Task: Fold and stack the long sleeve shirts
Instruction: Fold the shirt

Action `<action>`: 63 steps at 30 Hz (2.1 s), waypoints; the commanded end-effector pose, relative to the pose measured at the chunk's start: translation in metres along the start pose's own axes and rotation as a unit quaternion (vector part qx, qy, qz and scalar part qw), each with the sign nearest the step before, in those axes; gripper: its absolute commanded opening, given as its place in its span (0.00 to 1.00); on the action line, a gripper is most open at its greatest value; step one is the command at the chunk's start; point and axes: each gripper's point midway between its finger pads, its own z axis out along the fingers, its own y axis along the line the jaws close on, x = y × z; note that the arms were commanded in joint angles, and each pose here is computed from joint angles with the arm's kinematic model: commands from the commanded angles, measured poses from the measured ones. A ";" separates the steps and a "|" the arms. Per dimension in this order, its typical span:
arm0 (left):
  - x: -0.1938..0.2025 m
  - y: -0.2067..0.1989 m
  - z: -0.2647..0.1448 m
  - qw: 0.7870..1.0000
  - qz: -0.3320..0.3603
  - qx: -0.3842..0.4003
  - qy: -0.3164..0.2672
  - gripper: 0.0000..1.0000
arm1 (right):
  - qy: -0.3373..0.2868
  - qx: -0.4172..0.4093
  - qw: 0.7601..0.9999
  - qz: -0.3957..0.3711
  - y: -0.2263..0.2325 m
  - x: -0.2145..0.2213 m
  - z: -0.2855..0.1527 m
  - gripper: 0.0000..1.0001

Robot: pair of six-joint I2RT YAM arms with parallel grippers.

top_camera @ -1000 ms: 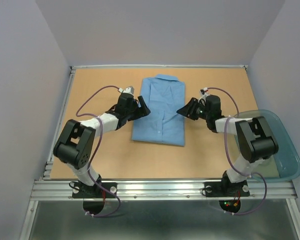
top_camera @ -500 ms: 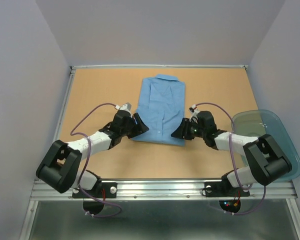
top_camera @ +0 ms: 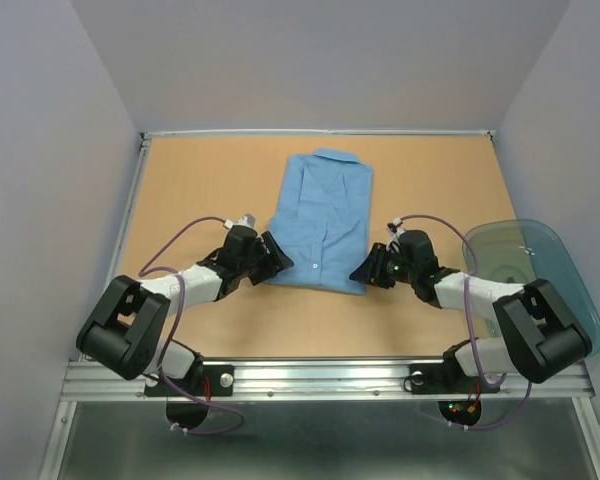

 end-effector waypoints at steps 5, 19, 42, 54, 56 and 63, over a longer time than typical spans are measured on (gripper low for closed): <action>-0.012 -0.082 -0.046 0.992 0.079 0.096 -0.034 0.72 | -0.004 -0.183 0.981 -0.057 0.113 -0.025 -0.008 0.38; 0.011 0.005 0.005 0.999 0.025 -0.036 -0.004 0.36 | 0.090 -0.220 0.971 -0.030 0.116 0.028 0.071 0.38; 0.009 0.055 0.015 0.997 -0.010 -0.073 0.009 0.18 | 0.040 -0.140 0.985 0.098 -0.016 0.003 -0.003 0.38; -0.091 0.019 0.036 0.987 0.085 -0.107 -0.080 0.51 | -0.004 -0.027 0.998 -0.060 -0.001 -0.025 -0.026 0.41; -0.108 -0.002 0.028 0.987 0.093 -0.088 -0.101 0.69 | -0.006 -0.007 0.994 -0.113 0.019 -0.024 -0.021 0.44; -0.145 -0.035 -0.051 0.971 0.110 -0.074 -0.200 0.86 | -0.092 0.077 0.983 -0.141 0.034 -0.066 -0.021 0.53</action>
